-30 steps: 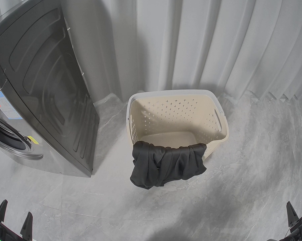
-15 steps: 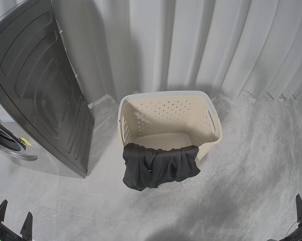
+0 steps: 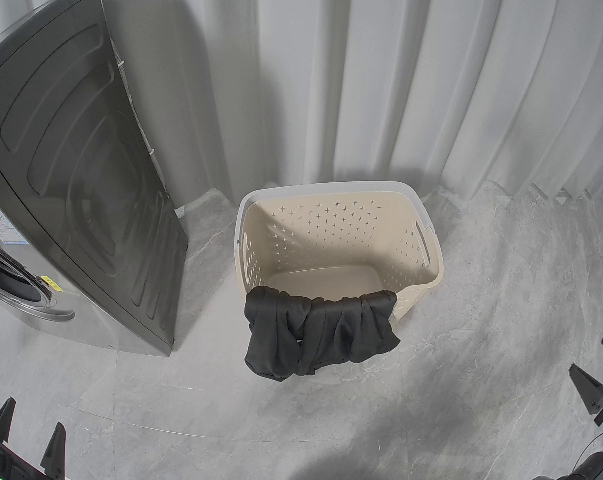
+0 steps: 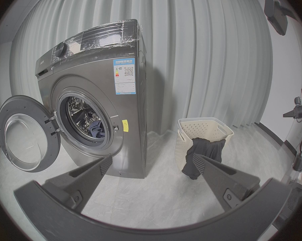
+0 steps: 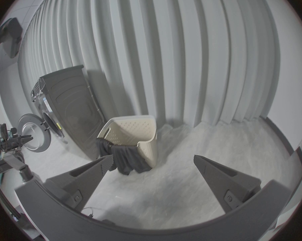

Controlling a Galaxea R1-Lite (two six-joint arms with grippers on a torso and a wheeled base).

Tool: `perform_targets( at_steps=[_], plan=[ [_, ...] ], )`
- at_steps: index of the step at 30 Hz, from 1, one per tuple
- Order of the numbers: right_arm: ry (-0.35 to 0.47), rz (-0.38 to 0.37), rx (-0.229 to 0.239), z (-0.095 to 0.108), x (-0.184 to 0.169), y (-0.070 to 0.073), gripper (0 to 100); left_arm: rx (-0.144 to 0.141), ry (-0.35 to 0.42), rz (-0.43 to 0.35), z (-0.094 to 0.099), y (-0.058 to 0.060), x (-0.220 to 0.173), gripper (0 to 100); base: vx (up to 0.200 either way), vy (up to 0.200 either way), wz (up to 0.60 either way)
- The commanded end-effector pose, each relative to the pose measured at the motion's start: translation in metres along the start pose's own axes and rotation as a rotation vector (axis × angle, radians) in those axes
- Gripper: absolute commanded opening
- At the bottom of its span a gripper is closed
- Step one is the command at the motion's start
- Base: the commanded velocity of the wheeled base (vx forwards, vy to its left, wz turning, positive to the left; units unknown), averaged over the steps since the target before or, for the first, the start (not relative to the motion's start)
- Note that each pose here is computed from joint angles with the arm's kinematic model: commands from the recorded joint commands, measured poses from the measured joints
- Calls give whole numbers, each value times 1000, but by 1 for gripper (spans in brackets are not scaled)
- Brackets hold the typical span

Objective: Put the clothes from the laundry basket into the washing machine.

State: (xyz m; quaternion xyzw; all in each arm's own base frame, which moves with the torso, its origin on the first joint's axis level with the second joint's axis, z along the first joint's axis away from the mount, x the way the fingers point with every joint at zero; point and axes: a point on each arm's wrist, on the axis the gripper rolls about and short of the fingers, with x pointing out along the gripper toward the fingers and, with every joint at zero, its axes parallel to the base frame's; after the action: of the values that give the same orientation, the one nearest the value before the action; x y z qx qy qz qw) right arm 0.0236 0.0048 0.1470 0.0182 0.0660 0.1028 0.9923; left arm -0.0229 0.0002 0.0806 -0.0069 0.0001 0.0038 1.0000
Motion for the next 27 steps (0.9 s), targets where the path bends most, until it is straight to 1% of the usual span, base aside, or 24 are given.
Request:
perform_targets(
  at_steps=[1,5,8,11,13,14,15,18,19,22,27],
  plan=[
    [359,189,16,7,87,12,100,-3,5,-8,-5,0,0,100,0,0,0],
    [388,216,19,11,115,20,100,-5,3,-6,-4,0,0,100,0,0,0],
    [388,199,35,9,135,23,100,-11,3,-3,-4,0,0,100,0,0,0],
    [388,188,31,6,147,29,100,-18,4,-3,-5,0,0,100,0,0,0],
    [411,174,31,-2,161,38,100,-17,4,-3,-5,0,0,100,0,0,0],
    [413,174,34,-3,163,40,100,-17,3,-3,-4,0,0,100,0,0,0],
    [417,179,41,-4,170,44,100,-17,4,-3,-5,0,0,100,0,0,0],
    [416,187,71,-5,181,54,100,-17,4,-3,-5,0,0,100,0,0,0],
    [408,186,101,-3,187,61,100,-18,4,-3,-5,0,0,100,0,0,0],
    [405,171,130,0,199,74,100,-20,4,-3,-5,0,0,100,0,0,0],
    [411,138,111,-4,225,89,100,-21,4,-3,-5,0,0,100,0,0,0]
  ],
)
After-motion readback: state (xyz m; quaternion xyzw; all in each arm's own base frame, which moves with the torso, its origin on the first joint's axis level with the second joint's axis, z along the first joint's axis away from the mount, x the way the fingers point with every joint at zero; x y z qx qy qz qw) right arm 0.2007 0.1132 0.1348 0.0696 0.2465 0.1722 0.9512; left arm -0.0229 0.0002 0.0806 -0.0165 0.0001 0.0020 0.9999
